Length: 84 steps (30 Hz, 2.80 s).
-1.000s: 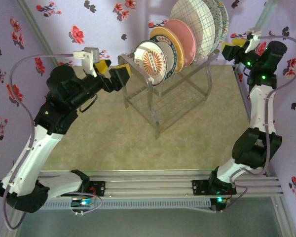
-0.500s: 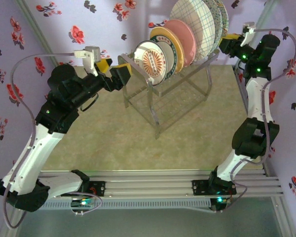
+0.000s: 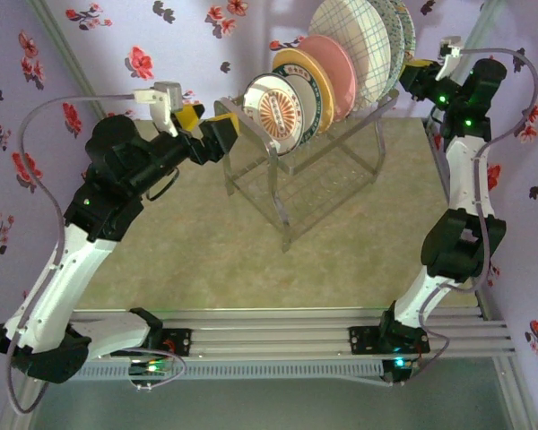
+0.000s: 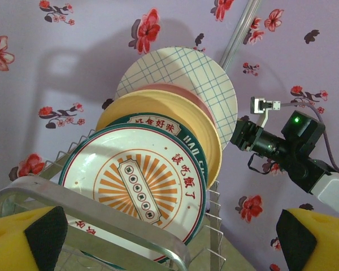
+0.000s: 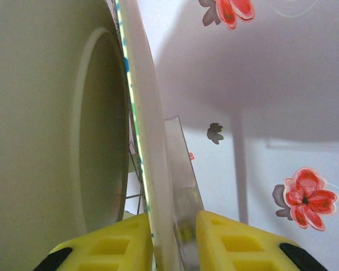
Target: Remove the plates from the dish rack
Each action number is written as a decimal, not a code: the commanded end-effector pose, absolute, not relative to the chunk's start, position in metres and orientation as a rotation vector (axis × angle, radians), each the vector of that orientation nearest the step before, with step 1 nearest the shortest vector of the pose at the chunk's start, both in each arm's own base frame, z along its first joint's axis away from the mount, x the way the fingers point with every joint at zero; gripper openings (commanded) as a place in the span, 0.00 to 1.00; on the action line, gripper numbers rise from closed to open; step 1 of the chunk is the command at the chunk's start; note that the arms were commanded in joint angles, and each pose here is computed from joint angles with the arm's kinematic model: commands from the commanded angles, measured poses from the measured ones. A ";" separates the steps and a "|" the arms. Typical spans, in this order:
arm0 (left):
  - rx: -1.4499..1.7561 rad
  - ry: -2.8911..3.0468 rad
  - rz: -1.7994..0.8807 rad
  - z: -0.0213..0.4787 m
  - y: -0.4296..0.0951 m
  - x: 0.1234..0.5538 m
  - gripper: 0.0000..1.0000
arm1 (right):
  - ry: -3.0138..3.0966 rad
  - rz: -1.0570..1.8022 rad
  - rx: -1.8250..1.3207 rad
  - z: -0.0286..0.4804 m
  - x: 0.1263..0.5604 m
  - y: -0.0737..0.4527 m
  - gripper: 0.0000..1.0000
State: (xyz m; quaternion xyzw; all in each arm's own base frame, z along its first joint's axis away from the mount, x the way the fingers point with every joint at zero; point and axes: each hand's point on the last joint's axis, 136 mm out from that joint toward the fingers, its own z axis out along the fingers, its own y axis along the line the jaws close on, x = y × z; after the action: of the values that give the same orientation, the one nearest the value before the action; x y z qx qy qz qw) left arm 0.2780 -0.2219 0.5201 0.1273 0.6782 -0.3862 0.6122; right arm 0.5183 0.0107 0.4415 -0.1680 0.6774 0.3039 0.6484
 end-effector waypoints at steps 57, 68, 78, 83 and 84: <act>0.292 1.492 -0.951 0.540 -0.224 0.268 0.96 | 1.438 0.495 -0.401 0.508 0.506 0.025 0.00; 0.282 1.458 -0.966 0.551 -0.222 0.265 0.96 | 1.395 0.434 -0.363 0.530 0.499 0.013 0.00; 0.200 1.316 -1.035 0.584 -0.216 0.265 0.97 | 1.364 0.381 -0.332 0.548 0.492 0.003 0.00; 0.170 1.257 -1.073 0.599 -0.216 0.268 0.98 | 1.345 0.349 -0.310 0.558 0.487 -0.002 0.00; 0.165 1.246 -1.079 0.602 -0.216 0.269 0.98 | 1.341 0.341 -0.305 0.560 0.486 -0.004 0.00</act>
State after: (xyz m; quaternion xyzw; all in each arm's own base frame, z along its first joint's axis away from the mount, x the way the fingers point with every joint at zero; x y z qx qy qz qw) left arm 0.2719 -0.2178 0.5784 0.0880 0.5924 -0.4550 0.6590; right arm 0.5137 0.0046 0.4979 -0.1325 0.6728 0.2062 0.6980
